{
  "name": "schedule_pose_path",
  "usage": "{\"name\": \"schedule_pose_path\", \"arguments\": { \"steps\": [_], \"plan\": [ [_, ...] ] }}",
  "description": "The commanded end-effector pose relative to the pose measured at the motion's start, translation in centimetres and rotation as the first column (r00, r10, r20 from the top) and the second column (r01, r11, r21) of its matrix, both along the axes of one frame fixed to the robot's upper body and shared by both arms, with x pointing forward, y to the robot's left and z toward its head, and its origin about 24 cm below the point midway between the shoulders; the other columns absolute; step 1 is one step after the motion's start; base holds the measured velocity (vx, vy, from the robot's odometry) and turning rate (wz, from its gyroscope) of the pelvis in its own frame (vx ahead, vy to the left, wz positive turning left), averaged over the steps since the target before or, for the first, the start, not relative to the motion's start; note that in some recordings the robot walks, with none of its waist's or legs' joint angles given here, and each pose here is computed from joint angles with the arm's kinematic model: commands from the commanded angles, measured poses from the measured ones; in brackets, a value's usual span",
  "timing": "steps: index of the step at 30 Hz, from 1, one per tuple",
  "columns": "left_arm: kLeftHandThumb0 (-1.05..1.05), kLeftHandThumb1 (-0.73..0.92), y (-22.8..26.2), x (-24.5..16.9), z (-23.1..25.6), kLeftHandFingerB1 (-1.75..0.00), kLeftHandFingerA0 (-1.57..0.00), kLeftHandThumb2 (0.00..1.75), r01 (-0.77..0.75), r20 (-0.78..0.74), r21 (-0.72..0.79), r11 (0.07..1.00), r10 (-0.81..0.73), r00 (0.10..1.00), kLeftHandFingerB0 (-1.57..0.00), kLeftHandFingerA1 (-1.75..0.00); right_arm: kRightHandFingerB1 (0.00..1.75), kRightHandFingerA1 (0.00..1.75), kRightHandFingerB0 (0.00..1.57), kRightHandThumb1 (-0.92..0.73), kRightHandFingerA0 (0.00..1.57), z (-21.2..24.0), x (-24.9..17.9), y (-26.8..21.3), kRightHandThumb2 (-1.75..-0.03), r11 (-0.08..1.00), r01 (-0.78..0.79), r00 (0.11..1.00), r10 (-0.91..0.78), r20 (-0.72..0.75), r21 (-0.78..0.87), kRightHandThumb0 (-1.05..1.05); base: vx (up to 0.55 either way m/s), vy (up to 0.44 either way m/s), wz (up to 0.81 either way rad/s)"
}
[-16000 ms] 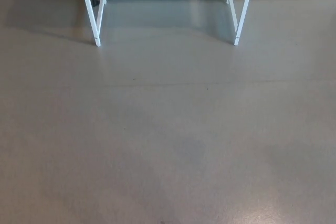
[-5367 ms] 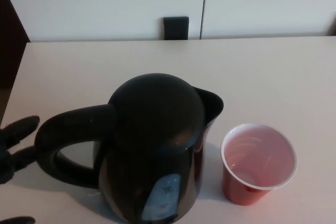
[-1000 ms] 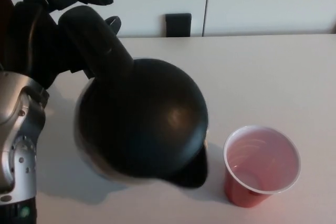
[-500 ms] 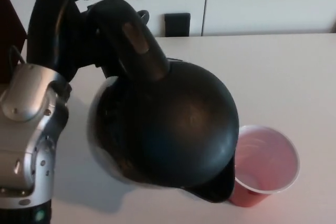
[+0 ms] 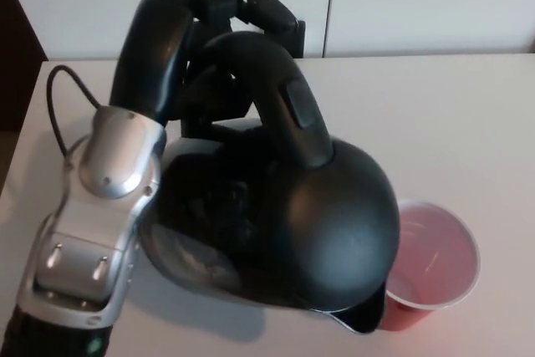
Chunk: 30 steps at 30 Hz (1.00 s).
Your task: The robot walk towards a table in front and uses its left hand to pick up the pot from the base and pour water to the cup on the right hand side
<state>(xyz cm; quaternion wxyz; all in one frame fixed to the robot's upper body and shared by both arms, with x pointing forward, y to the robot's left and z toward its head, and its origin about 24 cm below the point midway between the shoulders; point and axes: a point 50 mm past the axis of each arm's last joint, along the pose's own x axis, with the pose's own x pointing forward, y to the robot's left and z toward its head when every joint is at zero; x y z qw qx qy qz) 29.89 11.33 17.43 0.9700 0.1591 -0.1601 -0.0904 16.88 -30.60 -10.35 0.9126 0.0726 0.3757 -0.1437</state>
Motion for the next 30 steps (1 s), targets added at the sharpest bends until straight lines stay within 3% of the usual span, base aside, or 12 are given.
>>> {"name": "schedule_pose_path", "arguments": {
  "steps": [1,7,8,12,15,16,23,27,30],
  "plan": [
    [0.05,0.75,-1.4,0.4,3.9,-1.35,-0.82,0.73,-0.243,0.518,0.247,0.938,0.084,0.851,-0.73,-1.72,0.45,0.63,0.47,-0.66,0.6,1.1,1.4,-0.6,-0.6,0.998,-0.037,0.999,0.039,0.028,-0.06,-0.47,0.0,0.0,0.0],
    [-0.02,0.75,-1.0,1.0,5.2,-1.29,-0.86,0.72,-0.291,0.581,0.265,0.919,0.088,0.809,-0.74,-1.7,0.44,0.64,0.48,-0.66,0.63,1.4,1.9,-0.7,-0.6,0.996,-0.05,0.998,0.052,0.018,-0.078,-0.47,0.0,0.0,0.0],
    [-0.02,0.76,-0.8,1.1,5.5,-1.38,-0.87,0.75,-0.303,0.595,0.261,0.917,0.094,0.798,-0.69,-1.74,0.45,0.63,0.49,-0.66,0.61,1.4,2.0,-0.7,-0.6,0.997,-0.044,0.999,0.045,0.019,-0.069,-0.47,0.0,0.0,0.0],
    [-0.03,0.77,-0.2,1.1,6.7,-1.39,-0.89,0.73,-0.313,0.614,0.237,0.919,0.108,0.782,-0.71,-1.62,0.45,0.6,0.44,-0.66,0.56,1.4,2.0,-0.7,-0.6,0.997,-0.053,0.998,0.054,0.02,-0.054,-0.45,0.0,0.0,0.0],
    [-0.04,0.76,0.2,1.0,7.4,-1.31,-1.0,0.77,-0.302,0.625,0.212,0.929,0.109,0.773,-0.76,-1.59,0.44,0.59,0.46,-0.68,0.58,1.3,1.8,-0.7,-0.6,0.996,-0.06,0.998,0.061,0.015,-0.065,-0.46,0.0,0.0,0.0],
    [-0.06,0.77,0.4,0.9,7.7,-1.23,-1.08,0.77,-0.295,0.621,0.198,0.935,0.113,0.776,-0.78,-1.47,0.44,0.6,0.47,-0.67,0.58,1.3,1.8,-0.7,-0.6,0.996,-0.056,0.998,0.057,0.013,-0.065,-0.46,0.0,0.0,0.0],
    [-0.06,0.74,1.5,0.3,10.1,-1.2,-1.09,0.74,-0.311,0.685,0.119,0.943,0.149,0.713,-0.81,-1.38,0.44,0.63,0.47,-0.68,0.6,1.3,1.8,-0.7,-0.6,0.996,-0.056,0.998,0.057,0.008,-0.073,-0.47,0.0,0.0,0.0],
    [-0.07,0.72,1.4,0.1,10.9,-1.03,-1.17,0.72,-0.335,0.722,0.128,0.933,0.145,0.677,-0.92,-1.31,0.45,0.64,0.46,-0.68,0.59,1.2,1.7,-0.6,-0.61,0.995,-0.061,0.998,0.062,0.006,-0.073,-0.46,0.0,0.0,0.0],
    [-0.06,0.72,0.8,-0.2,10.9,-1.1,-1.16,0.76,-0.351,0.743,0.135,0.927,0.139,0.654,-0.92,-1.38,0.45,0.66,0.46,-0.68,0.6,1.1,1.7,-0.6,-0.61,0.995,-0.067,0.998,0.067,0.003,-0.072,-0.47,0.0,0.0,0.0]
  ]
}}
